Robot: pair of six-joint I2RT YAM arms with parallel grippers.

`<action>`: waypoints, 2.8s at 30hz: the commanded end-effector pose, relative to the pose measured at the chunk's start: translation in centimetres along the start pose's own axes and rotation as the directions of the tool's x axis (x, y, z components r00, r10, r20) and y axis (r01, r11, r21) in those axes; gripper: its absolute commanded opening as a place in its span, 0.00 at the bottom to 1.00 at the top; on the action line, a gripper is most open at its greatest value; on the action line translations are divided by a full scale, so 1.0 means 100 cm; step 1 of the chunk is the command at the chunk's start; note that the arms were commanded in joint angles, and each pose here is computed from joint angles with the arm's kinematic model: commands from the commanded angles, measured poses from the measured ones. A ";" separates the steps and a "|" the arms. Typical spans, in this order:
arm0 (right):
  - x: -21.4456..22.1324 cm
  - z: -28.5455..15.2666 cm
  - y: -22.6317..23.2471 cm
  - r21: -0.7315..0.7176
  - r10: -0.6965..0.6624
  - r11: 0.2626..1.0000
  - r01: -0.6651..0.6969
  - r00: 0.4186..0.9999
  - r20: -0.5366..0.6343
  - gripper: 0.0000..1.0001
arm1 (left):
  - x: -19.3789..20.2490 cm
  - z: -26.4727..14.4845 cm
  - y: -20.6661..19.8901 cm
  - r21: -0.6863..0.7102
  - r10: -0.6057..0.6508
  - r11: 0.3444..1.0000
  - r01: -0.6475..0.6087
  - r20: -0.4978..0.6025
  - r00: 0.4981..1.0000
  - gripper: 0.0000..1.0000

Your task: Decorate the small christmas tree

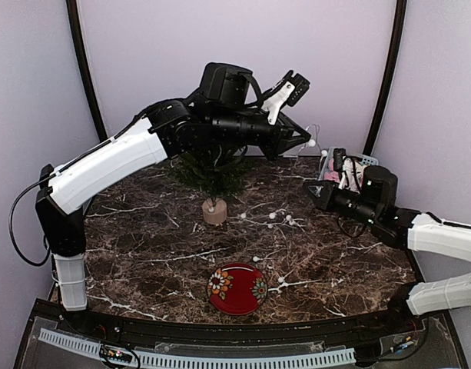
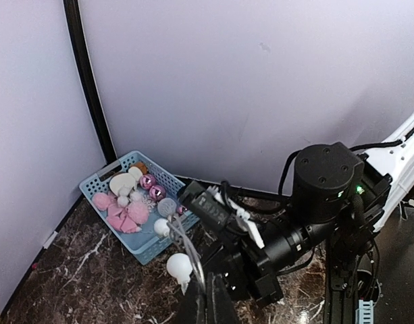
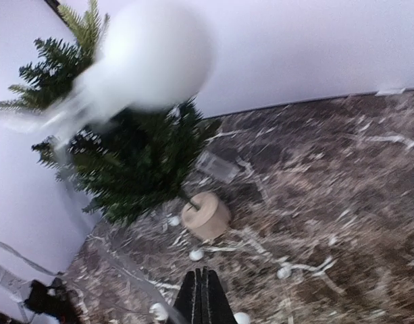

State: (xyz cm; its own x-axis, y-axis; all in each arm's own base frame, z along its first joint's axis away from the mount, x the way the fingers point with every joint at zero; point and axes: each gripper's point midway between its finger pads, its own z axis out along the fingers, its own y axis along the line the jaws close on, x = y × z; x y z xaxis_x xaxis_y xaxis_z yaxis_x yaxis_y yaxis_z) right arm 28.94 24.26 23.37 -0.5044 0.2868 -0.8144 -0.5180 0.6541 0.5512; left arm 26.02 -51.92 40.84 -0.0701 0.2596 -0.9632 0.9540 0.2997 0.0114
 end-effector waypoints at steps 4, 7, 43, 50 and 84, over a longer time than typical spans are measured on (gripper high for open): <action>-0.097 -0.055 -0.059 0.488 -0.150 0.871 0.056 0.976 0.156 0.00 | -0.076 -0.045 0.034 -0.104 0.223 0.974 -0.203 0.244 0.944 0.00; -0.137 -0.081 -0.060 0.633 -0.247 0.768 0.095 0.956 0.156 0.00 | -0.098 -0.060 0.053 -0.141 0.280 0.959 -0.247 0.317 0.906 0.00; -0.103 -0.057 0.098 -0.270 -0.037 0.962 0.032 0.999 -0.015 0.00 | -0.023 -0.001 0.083 -0.035 0.221 0.975 -0.220 0.270 0.937 0.00; -0.122 -0.071 0.058 0.012 -0.028 1.000 0.028 0.997 0.065 0.00 | -0.014 -0.006 0.095 -0.106 0.189 0.980 -0.169 0.236 0.953 0.00; 0.019 -0.078 0.019 -0.141 0.003 0.990 -0.006 1.000 -0.025 0.93 | 0.016 0.038 -0.018 0.092 0.071 0.992 -0.081 0.113 0.991 0.00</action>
State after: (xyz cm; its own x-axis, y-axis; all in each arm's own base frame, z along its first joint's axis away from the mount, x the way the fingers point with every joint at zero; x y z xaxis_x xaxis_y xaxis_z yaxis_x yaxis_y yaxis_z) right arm 22.30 19.08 22.79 -0.5495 0.2978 -0.7806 -0.5207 0.6086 0.5987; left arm 26.34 -55.73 35.58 0.0191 0.2103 -0.9775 0.9763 0.2070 0.0636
